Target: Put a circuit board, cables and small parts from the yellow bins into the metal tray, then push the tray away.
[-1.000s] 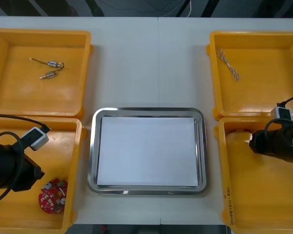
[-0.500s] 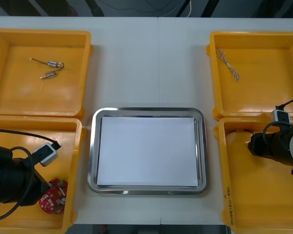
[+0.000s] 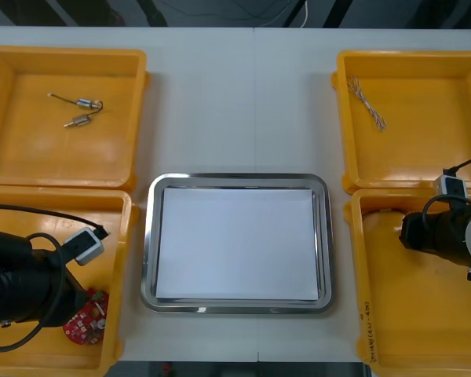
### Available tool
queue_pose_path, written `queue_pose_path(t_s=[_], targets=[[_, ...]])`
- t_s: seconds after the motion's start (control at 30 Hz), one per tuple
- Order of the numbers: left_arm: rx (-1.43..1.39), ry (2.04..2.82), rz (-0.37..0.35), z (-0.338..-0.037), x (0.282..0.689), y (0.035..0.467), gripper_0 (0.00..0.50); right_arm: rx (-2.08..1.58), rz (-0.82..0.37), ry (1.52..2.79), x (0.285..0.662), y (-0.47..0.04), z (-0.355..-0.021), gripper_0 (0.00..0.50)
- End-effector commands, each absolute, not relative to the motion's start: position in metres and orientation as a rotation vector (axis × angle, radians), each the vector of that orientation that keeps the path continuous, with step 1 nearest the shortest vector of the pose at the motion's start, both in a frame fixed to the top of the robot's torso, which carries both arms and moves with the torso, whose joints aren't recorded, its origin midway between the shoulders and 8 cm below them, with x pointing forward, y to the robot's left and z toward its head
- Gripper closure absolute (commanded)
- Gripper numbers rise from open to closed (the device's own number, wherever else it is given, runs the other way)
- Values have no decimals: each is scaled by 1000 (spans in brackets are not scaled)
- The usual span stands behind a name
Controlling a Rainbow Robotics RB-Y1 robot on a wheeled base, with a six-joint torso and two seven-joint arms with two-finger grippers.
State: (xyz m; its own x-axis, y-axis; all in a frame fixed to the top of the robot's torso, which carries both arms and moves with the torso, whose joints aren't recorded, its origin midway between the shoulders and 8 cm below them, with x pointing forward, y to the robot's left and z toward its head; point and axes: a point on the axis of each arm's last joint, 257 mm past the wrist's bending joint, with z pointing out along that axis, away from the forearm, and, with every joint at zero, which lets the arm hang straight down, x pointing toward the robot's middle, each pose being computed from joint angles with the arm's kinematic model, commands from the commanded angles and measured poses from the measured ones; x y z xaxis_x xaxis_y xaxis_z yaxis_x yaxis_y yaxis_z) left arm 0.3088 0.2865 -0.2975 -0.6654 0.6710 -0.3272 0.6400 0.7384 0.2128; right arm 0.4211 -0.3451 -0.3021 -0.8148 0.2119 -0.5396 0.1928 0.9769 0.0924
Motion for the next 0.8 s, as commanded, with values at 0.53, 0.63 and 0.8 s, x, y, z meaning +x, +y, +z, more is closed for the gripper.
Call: queue_pose_path(t_s=[0.53,0.63,0.8], targets=[[1055,2521,138,-310,318,299,0,299,82,2484,416,-333,-262,500],[1055,2526,132,-313,316,299,0,290,62,2487,409,-336,-249,500],[1053,2529,130,-316,315,300,0,284,27,2506,397,-342,-238,500]])
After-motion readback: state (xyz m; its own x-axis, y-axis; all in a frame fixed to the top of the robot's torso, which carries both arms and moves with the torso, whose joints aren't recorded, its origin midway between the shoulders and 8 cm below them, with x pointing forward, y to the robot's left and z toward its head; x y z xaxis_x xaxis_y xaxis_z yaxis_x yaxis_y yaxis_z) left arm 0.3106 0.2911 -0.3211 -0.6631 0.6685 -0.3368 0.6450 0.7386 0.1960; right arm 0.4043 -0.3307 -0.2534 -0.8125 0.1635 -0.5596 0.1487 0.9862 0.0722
